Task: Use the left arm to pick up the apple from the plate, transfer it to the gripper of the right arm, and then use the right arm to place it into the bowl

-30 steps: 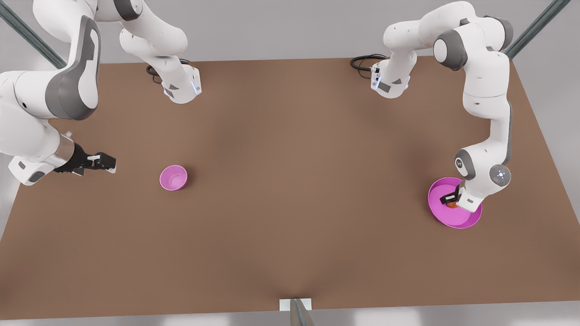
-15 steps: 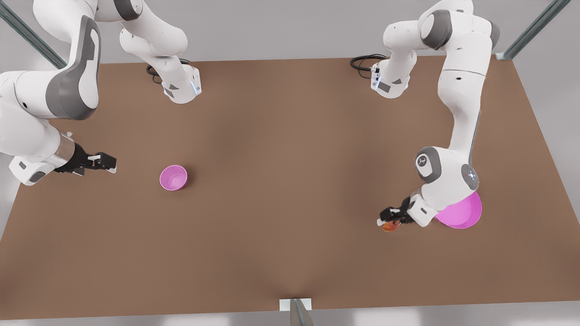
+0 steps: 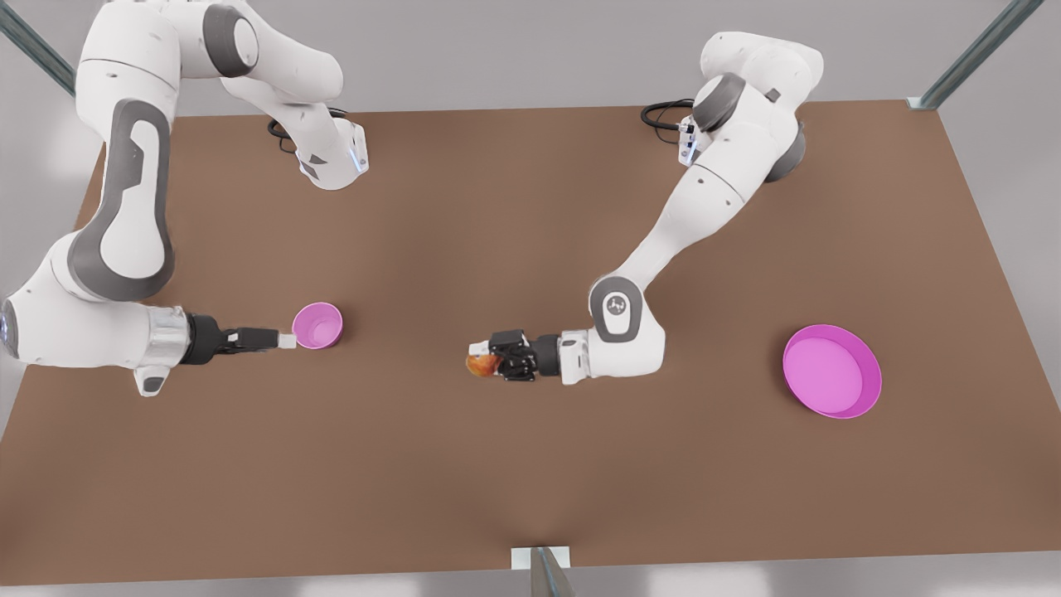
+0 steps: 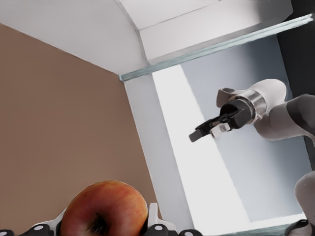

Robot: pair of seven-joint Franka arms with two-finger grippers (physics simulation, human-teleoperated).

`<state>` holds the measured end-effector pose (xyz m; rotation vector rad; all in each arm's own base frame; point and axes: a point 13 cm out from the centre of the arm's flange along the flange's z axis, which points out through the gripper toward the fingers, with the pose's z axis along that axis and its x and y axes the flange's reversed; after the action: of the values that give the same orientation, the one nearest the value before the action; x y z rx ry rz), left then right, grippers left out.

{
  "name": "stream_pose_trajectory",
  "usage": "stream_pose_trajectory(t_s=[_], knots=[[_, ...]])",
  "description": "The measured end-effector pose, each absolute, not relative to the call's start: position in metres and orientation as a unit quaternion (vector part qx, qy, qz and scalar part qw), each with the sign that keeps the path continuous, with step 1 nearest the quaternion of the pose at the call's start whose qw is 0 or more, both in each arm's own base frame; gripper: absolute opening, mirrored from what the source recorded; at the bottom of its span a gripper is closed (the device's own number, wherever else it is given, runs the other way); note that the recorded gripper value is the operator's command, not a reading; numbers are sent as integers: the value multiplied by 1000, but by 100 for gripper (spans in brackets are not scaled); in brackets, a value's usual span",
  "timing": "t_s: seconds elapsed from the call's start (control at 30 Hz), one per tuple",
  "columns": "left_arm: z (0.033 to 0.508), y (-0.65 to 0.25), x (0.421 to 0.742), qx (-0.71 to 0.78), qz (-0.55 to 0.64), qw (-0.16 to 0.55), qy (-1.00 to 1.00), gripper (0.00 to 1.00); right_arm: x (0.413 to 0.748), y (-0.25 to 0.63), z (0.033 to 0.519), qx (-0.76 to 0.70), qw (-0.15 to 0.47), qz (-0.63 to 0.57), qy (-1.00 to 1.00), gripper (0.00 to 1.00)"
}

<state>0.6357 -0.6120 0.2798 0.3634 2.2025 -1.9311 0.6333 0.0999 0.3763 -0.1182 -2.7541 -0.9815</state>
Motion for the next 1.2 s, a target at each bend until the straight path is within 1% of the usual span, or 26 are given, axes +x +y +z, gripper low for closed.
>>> stream_pose_trajectory(t_s=[0.13,0.2,0.27,0.37,0.5,0.63,0.83,1.0,1.13,1.2], knots=[[297,-636,645,190,-662,197,698,67,633,136,339,-82,151,-451,-876,100],[297,-641,652,222,-650,248,684,67,634,149,328,-94,160,-494,-849,100],[296,-646,659,251,-632,297,671,67,628,155,313,-106,170,-527,-826,100],[294,-647,671,287,-599,363,654,68,622,161,299,-116,171,-565,-799,100],[294,-647,678,327,-557,425,635,68,621,171,290,-104,161,-595,-781,100],[294,-656,673,367,-520,466,615,68,615,217,279,-75,163,-626,-759,100],[291,-671,666,409,-473,513,587,68,631,287,279,-57,119,-662,-738,100],[289,-673,665,439,-440,537,570,68,658,302,271,-64,73,-679,-727,100],[287,-673,666,457,-418,552,558,68,663,313,272,-58,53,-686,-724,100],[286,-673,666,465,-409,557,553,68,668,316,281,-51,39,-690,-721,100]])
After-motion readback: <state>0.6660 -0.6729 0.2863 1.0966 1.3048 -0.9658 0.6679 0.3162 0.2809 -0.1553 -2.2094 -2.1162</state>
